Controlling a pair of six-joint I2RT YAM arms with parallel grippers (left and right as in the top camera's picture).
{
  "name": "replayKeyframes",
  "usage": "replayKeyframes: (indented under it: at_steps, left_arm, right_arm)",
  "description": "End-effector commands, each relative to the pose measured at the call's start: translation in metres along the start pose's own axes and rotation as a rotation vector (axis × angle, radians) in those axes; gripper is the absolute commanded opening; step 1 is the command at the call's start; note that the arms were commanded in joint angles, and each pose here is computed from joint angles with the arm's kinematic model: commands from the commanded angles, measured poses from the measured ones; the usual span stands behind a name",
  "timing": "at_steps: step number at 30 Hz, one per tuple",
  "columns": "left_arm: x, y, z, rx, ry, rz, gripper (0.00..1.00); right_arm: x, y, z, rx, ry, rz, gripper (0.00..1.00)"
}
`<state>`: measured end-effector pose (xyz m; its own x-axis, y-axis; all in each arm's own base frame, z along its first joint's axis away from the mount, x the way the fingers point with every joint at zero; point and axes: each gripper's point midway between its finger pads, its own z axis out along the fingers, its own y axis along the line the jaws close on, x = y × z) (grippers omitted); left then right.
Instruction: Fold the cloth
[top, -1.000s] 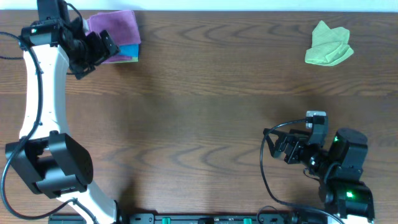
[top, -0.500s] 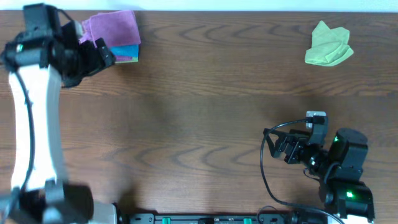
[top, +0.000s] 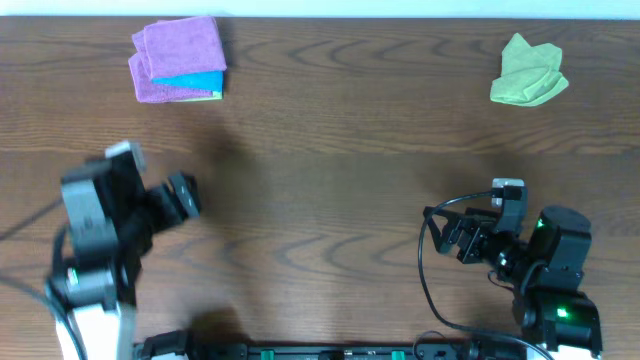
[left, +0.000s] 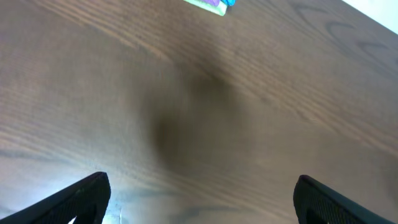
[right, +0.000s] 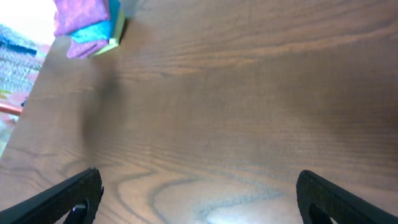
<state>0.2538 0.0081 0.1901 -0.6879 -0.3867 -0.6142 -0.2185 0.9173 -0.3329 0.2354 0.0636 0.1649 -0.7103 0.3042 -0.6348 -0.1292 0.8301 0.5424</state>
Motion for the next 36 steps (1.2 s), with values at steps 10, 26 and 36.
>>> replayKeyframes:
  at_steps: [10,26,36]
  left_arm:
    - [0.079,0.024,0.004,0.029,-0.143,0.074,0.95]
    - [0.106,0.032,0.013,0.011,-0.201,0.379,0.95]
    - [0.122,0.041,0.030,-0.004,-0.183,0.379,0.95]
  right_arm:
    - [0.000,0.001,-0.001,-0.009,-0.002,-0.010,0.99]
    - [0.000,0.001,-0.001,-0.008,-0.002,-0.010,0.99]
    - [0.000,0.001,-0.001,-0.008,-0.002,-0.010,0.99]
